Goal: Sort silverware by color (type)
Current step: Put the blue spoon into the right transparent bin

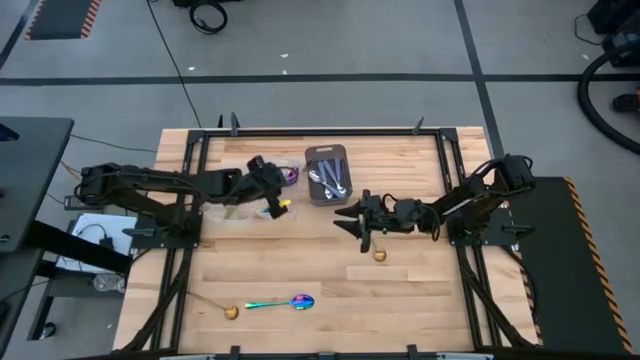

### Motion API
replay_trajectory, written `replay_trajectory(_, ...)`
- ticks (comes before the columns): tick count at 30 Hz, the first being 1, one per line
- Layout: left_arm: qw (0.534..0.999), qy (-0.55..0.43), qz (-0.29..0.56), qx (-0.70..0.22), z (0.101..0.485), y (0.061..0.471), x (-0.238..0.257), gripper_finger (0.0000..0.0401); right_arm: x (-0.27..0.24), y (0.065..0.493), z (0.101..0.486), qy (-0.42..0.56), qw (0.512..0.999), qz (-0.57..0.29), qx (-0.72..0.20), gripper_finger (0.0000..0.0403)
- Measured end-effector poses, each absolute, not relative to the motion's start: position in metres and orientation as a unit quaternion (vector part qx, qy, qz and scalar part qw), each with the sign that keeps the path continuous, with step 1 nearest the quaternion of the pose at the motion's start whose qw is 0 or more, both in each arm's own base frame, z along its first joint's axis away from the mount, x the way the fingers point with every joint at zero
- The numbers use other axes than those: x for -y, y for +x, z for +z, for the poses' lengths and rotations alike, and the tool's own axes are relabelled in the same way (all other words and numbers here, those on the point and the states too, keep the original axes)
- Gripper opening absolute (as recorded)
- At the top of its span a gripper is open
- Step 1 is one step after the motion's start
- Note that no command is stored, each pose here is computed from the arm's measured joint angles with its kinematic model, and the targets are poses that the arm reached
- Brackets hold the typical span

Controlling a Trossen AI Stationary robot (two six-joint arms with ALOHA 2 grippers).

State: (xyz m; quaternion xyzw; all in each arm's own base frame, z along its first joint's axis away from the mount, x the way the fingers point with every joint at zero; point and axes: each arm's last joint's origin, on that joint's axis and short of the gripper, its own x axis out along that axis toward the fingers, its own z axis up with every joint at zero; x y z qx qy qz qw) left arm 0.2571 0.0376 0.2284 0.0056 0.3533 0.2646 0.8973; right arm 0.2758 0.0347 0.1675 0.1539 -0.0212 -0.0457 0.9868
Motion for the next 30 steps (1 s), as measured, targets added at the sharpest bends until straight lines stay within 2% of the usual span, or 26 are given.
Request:
replay_trajectory(12,0.842,-0.175,0.323,-0.396,0.202,0.252,-0.071,0.0015,-0.039,0.275,0.168,0.120,0.992,-0.034,0.020,0.0171)
replay_trajectory(18,0.823,-0.206,0.314,-0.427,0.185,0.258,-0.073,0.0017,-0.053,0.273,0.168,0.011,1.000,-0.009,0.016,0.0171)
replay_trajectory(24,0.810,-0.222,0.303,-0.450,0.175,0.259,-0.073,0.0018,-0.068,0.280,0.169,-0.070,0.995,-0.073,-0.025,0.0171)
replay_trajectory(30,0.823,-0.208,0.288,-0.444,0.182,0.259,-0.068,0.0017,-0.077,0.288,0.173,-0.094,0.985,-0.127,-0.065,0.0171)
